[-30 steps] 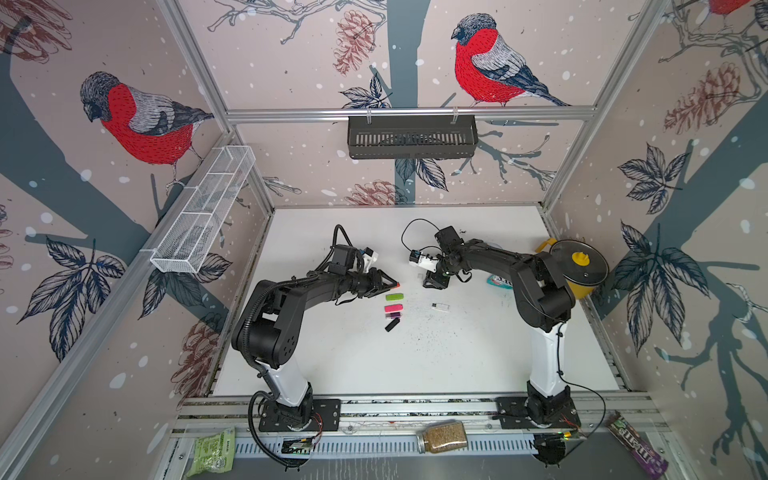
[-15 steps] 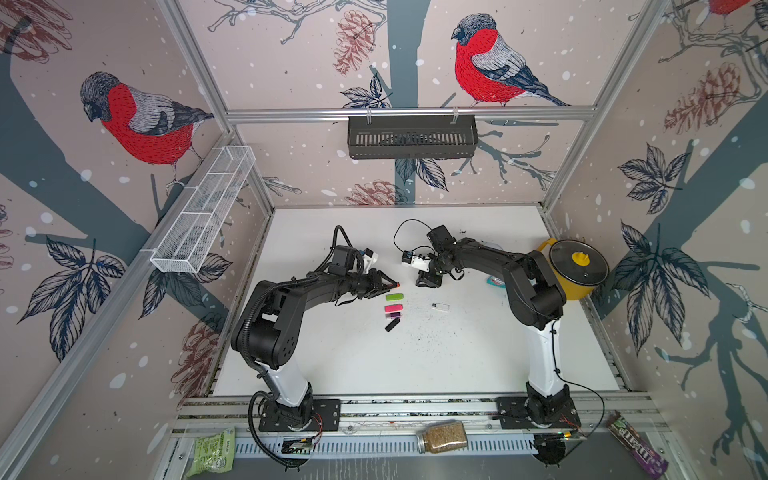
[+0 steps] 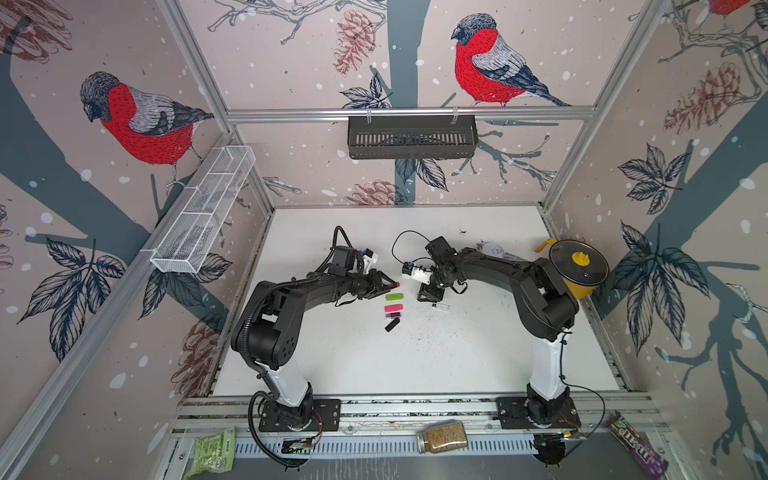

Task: Close the usb drive cover
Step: Pick up the cover from the center of the board.

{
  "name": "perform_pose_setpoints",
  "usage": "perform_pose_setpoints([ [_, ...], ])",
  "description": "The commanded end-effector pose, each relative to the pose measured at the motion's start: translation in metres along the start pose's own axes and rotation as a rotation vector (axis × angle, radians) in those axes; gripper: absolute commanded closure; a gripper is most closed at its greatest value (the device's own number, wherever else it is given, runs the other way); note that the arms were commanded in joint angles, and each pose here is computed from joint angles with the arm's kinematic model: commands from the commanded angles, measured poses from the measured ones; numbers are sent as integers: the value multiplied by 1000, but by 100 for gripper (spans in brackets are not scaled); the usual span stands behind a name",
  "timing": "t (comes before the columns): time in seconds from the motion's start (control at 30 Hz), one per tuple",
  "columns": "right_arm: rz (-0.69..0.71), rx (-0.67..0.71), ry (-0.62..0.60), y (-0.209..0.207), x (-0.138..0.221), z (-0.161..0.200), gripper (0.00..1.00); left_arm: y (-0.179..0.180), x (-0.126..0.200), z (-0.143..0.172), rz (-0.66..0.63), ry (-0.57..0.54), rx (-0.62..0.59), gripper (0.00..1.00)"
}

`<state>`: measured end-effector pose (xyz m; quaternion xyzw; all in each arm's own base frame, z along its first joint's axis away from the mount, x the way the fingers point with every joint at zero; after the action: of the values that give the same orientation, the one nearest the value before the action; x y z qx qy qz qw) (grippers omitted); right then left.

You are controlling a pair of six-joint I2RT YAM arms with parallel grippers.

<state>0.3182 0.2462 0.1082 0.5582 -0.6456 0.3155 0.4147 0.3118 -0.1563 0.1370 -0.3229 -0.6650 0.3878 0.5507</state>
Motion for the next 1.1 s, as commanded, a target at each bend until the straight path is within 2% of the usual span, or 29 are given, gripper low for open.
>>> perform_pose_setpoints([
  [0.0,-101,-187,121,23,-5,20,54,-6,0,-1,28,-3,-23,59],
  [0.3,-104,-327,138,47,-8,17,54,-10,0,5,33,-2,-37,59],
  [0.43,-65,-311,110,44,6,7,54,-12,1,6,36,-2,-40,59],
  [0.53,-9,-249,87,36,21,-3,53,-15,5,7,37,-14,-53,59],
  [0.73,71,11,68,28,40,-5,52,-21,12,10,32,-36,-73,59],
  [0.8,87,46,69,23,45,-4,52,-21,13,12,23,-41,-76,59],
  [0.87,91,39,69,19,47,-6,52,-20,16,13,14,-48,-78,59],
  [1.07,79,-121,64,28,36,-13,52,-17,23,11,-1,-81,-71,59],
])
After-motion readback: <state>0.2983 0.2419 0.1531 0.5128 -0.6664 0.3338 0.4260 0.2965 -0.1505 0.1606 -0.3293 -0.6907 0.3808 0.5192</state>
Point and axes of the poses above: each gripper's point midway between its finger pads, its own x axis back along the fingers, its own y axis along the line the jaws close on, z = x × y, the point moved 10 cm from there along x, back along the fingers, and after that the axes turned 8 degrees about x, right-handed, at the moved point
